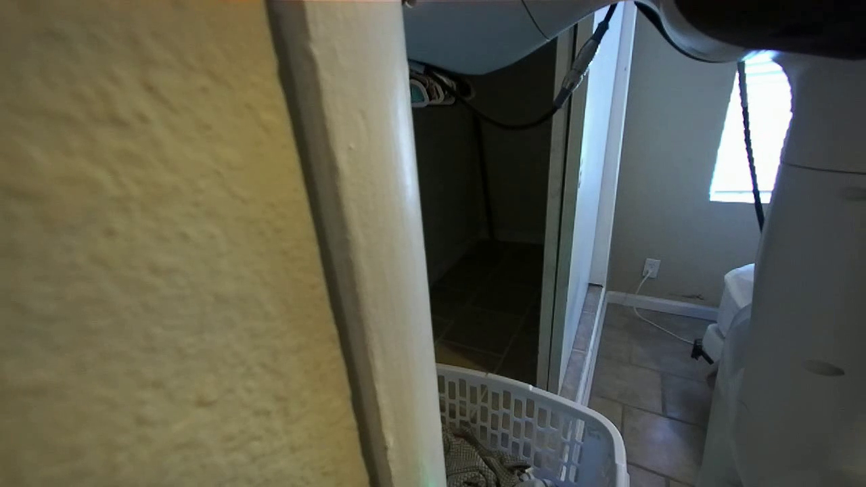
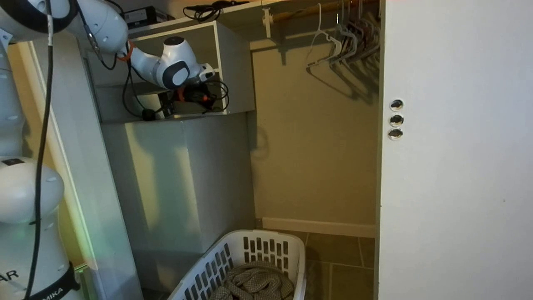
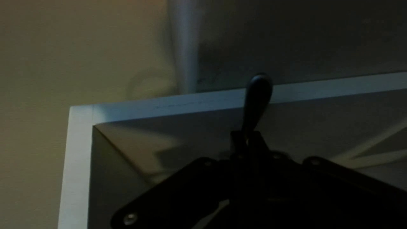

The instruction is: Remove the utensil from the top shelf and out it on the bottom shelf

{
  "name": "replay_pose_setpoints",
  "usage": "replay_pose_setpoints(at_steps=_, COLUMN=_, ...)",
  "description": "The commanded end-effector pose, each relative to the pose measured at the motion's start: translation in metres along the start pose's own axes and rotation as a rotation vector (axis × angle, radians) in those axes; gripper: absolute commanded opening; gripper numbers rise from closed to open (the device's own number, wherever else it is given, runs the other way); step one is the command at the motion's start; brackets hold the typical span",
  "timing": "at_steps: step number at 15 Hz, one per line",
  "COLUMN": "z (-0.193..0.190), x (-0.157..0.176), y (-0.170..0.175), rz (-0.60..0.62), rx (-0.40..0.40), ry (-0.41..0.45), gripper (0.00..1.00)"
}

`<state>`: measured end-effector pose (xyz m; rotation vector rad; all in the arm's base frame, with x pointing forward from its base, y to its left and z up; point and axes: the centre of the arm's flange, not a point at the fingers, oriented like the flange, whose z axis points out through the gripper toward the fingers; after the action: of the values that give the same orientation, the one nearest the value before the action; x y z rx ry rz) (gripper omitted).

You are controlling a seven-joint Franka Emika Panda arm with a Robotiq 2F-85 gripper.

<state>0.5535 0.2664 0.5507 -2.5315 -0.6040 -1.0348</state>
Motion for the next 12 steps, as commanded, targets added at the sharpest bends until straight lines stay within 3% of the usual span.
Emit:
replay_pose_setpoints(at_steps=1, z=0.0064, x=0.0087, y=0.0026, rz=0.005, rx=0.001, ry=-0.001, gripper=0.02)
replay_pose_setpoints(at_steps=7, z=0.0062, x=0.0096, y=0.0025, rz=0.007, rx=0.006, ry=-0.001, gripper=0.04)
replay_pose_setpoints(at_steps=8, z=0.0057, x=0.0097, y=0.0026, rz=0.007, rx=0.006, ry=-0.002, gripper=0.32)
replay_pose_setpoints(at_steps=9, z=0.005, x=0.0099, y=0.0027, rz=0.012, rx=0.004, ry=-0.001, gripper=0.34)
replay_pose_setpoints(at_steps=12, z=0.0013, x=0.0094, y=0.0033, rz=0.011, rx=0.007, ry=-0.001, gripper=0.54)
